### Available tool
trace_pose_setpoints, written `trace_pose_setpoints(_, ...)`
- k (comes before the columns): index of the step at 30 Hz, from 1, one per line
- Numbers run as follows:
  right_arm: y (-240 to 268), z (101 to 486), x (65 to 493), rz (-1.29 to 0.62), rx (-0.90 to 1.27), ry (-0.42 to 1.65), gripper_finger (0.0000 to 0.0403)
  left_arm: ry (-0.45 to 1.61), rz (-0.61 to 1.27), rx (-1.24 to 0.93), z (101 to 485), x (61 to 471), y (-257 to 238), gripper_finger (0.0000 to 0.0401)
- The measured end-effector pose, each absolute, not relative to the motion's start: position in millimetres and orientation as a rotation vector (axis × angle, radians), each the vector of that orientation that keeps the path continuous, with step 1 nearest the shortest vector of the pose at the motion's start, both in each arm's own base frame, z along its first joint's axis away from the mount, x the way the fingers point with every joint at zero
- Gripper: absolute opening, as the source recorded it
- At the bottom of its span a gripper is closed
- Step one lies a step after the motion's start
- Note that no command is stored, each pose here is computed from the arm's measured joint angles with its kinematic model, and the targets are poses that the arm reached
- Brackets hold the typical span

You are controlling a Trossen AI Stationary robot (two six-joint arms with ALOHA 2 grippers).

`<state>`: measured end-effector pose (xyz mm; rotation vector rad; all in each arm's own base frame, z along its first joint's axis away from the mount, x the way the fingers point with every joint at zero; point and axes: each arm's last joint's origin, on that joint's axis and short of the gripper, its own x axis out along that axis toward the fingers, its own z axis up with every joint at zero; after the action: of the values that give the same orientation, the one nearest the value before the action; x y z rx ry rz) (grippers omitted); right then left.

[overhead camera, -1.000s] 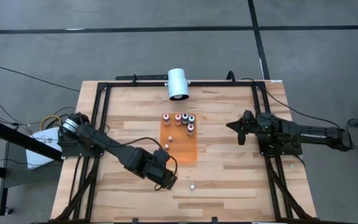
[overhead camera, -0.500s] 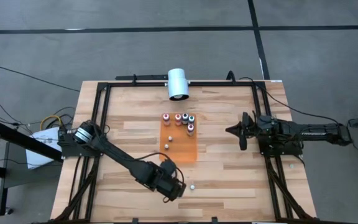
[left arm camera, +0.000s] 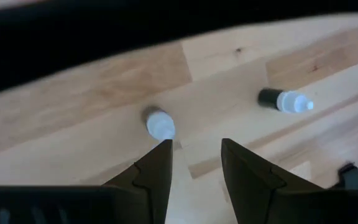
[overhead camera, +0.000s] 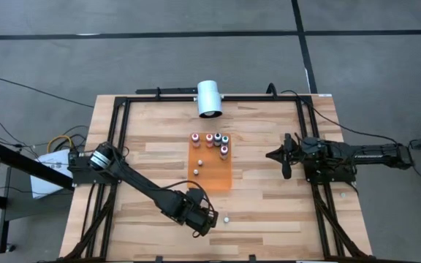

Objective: Pick & Place food coloring
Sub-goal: Put the small black food coloring bottle into the bin

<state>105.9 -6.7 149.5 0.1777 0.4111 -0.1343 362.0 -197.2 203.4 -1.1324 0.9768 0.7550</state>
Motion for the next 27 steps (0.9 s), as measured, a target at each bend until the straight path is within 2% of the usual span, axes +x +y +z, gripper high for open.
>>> trace_pose_setpoints(23, -6.7, 149.6, 106.0, -0.133, 0.171, 0.410, 0.0001, 0.990, 0.842, -1.120, 191.7, 360.0, -196.8, 0.0128)
trace_pose_setpoints(27, -6.7, 149.7, 106.0, -0.134, 0.172, 0.409, 0.0001, 1.015, 0.858, -1.110, 180.4, 362.0, -198.3, 0.0128)
